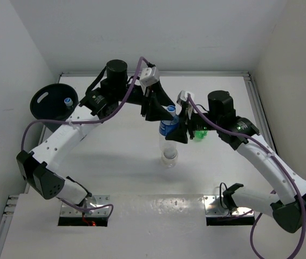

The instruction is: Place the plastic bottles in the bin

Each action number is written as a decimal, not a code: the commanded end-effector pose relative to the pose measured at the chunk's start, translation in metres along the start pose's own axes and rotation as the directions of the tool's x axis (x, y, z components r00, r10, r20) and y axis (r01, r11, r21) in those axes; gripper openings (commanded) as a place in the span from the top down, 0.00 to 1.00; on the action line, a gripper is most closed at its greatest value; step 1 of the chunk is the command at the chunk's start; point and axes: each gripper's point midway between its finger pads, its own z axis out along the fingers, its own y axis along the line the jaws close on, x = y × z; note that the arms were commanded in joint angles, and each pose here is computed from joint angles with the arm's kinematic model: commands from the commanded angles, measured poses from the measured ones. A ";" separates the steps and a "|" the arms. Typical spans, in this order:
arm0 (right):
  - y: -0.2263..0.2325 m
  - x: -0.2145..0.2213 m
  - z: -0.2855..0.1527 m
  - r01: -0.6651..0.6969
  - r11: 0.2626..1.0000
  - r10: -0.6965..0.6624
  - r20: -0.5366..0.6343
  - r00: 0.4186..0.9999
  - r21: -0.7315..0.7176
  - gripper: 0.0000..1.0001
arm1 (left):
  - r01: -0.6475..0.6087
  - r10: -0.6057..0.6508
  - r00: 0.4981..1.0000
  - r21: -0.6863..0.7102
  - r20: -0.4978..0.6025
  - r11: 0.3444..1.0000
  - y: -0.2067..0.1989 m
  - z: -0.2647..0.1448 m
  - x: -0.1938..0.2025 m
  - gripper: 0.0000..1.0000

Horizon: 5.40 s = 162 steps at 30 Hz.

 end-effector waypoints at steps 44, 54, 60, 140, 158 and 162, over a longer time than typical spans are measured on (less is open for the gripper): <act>-0.158 0.043 -0.084 -0.382 0.818 0.360 0.136 0.923 0.429 0.01 | 0.159 0.061 0.986 -0.983 0.154 -0.089 0.096 -0.542 -0.042 1.00; -0.168 0.063 -0.079 -0.398 0.805 0.385 0.122 0.915 0.441 0.01 | 0.162 0.063 0.985 -0.987 0.161 -0.014 0.106 -0.529 0.015 1.00; -0.174 0.077 -0.073 -0.407 0.801 0.405 0.104 0.908 0.439 0.01 | 0.050 0.195 0.979 -0.999 0.052 0.015 0.127 -0.514 0.012 1.00; -0.002 -0.097 0.048 0.019 0.999 -0.014 0.109 0.994 -0.046 0.87 | 0.212 -0.102 0.917 -0.256 0.385 0.943 0.025 -0.097 -0.056 0.15; -0.012 -0.101 0.039 0.027 0.999 -0.030 0.140 0.990 0.020 0.90 | 0.359 -0.218 0.878 -0.284 0.427 0.889 0.040 -0.115 -0.026 0.54; -0.016 -0.099 0.041 0.023 0.999 -0.028 0.135 0.991 0.037 0.88 | 0.367 -0.227 0.878 -0.288 0.421 0.884 0.041 -0.115 -0.023 0.81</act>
